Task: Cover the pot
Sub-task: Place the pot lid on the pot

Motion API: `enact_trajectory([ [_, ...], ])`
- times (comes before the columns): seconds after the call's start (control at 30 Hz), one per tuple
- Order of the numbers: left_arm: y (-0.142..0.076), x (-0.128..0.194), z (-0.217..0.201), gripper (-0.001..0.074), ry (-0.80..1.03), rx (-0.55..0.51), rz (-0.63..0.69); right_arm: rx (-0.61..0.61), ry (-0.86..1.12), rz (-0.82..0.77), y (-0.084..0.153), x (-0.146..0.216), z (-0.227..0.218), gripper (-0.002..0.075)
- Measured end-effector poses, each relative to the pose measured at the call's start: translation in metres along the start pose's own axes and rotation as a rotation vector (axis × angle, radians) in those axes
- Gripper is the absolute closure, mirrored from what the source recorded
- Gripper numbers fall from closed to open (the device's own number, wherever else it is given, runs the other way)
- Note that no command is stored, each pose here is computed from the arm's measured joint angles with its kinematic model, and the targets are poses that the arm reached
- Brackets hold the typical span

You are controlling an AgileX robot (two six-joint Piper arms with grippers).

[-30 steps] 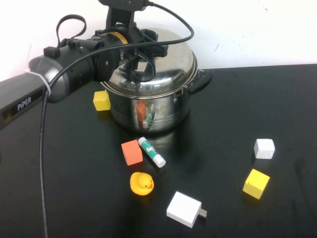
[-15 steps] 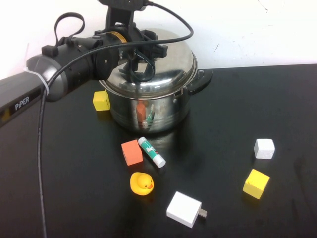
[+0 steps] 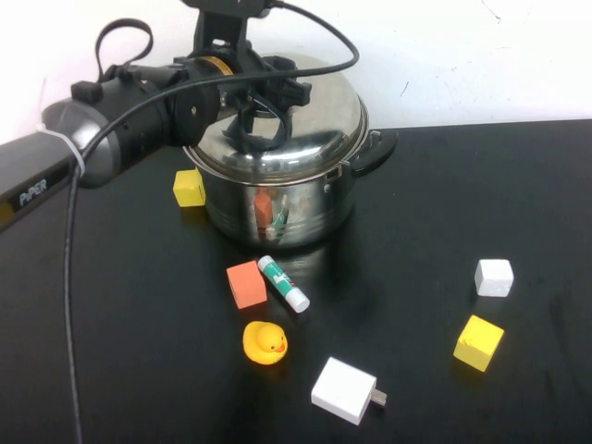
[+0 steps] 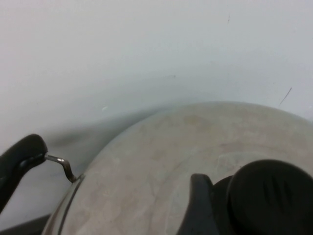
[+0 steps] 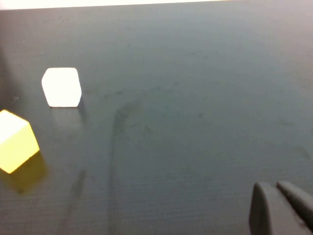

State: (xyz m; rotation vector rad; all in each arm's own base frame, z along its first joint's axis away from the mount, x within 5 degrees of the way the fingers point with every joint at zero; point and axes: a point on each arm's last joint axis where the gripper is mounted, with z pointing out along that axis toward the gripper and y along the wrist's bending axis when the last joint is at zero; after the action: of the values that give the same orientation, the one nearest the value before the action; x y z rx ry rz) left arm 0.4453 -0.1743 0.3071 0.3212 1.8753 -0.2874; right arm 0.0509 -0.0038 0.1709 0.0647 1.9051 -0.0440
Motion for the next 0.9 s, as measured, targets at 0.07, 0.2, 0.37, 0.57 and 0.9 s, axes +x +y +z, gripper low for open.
enact_trajectory([
  [0.07,0.000,-0.003,-0.004,0.0282,-0.004,0.001,0.000,0.000,0.000,0.000,0.000,0.000,0.000,0.0728],
  [0.2,0.000,-0.005,-0.006,0.0282,-0.001,0.001,0.000,0.000,0.000,0.000,0.000,0.000,0.000,0.0728],
  [0.37,0.000,0.002,0.000,0.0287,0.010,0.000,0.000,0.000,0.000,0.000,0.000,0.000,0.000,0.0728],
  [0.57,0.000,0.005,0.004,0.0363,0.008,0.001,-0.016,0.000,0.000,0.000,0.000,0.000,0.000,0.0728],
  [0.9,0.000,0.005,0.004,0.0403,0.010,0.001,-0.021,0.000,0.000,0.000,0.000,0.000,0.000,0.0728],
])
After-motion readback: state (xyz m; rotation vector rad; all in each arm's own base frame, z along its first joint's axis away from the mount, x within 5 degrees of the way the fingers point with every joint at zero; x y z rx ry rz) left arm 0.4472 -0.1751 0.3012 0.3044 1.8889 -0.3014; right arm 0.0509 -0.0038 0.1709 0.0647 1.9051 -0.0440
